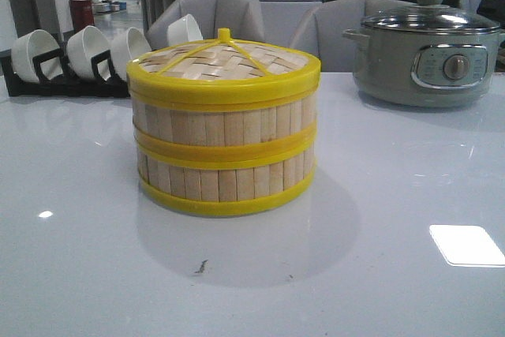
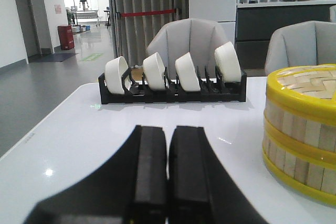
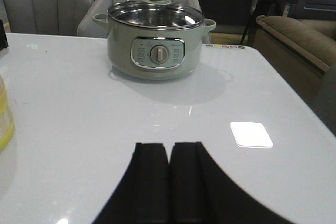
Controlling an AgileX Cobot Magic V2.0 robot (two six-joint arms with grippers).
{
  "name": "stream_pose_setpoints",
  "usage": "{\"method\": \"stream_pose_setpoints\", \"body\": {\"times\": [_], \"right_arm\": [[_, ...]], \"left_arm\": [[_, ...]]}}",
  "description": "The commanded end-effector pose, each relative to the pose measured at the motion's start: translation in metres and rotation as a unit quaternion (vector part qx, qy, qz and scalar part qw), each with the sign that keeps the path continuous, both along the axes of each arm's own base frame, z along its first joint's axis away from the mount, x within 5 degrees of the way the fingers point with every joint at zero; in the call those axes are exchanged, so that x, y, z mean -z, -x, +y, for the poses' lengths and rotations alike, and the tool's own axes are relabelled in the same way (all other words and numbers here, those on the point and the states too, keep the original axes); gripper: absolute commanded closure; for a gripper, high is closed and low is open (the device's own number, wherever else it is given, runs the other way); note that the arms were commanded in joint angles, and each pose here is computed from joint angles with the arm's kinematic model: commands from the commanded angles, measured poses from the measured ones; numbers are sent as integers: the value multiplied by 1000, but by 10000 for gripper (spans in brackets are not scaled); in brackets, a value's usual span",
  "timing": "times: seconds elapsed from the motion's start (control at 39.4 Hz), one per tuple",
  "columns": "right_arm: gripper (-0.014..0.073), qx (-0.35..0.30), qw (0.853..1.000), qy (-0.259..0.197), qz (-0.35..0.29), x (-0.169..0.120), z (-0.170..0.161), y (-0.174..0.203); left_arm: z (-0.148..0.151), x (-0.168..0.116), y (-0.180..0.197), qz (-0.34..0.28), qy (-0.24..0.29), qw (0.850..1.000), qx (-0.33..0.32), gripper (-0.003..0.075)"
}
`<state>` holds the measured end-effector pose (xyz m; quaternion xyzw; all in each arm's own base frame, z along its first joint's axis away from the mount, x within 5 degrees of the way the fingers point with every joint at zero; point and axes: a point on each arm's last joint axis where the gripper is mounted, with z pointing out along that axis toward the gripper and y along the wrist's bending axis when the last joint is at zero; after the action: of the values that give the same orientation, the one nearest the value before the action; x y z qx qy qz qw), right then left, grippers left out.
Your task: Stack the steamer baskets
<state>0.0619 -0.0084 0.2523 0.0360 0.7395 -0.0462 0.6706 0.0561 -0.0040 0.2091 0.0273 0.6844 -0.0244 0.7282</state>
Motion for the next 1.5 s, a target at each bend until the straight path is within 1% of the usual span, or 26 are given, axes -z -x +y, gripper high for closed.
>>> {"method": "stream_pose_setpoints", "body": {"times": [0.0,0.46,0.58,0.69,0.81,0.89,1.07,1.47], "right_arm": [[547,-3,999,12,-48,-16,1,0],[547,-3,999,12,-48,-16,1,0],[548,-1,999,11,-37,-14,0,1],[561,-2,999,11,-41,-12,1,5],[561,-3,999,12,-51,1,1,8],[561,-6,998,13,-55,16,2,9],[561,-18,995,17,-97,43,4,8],[561,-19,995,17,-98,42,4,8]], "left_arm": [[-1,-9,2,-52,3,999,4,634],[-1,-9,2,-52,3,999,4,634],[-1,-9,2,-52,3,999,4,634],[-1,-9,2,-52,3,999,4,634],[-1,-9,2,-52,3,999,4,634],[-1,-9,2,-52,3,999,4,634],[-1,-9,2,-52,3,999,4,634],[-1,-9,2,-52,3,999,4,634]]}}
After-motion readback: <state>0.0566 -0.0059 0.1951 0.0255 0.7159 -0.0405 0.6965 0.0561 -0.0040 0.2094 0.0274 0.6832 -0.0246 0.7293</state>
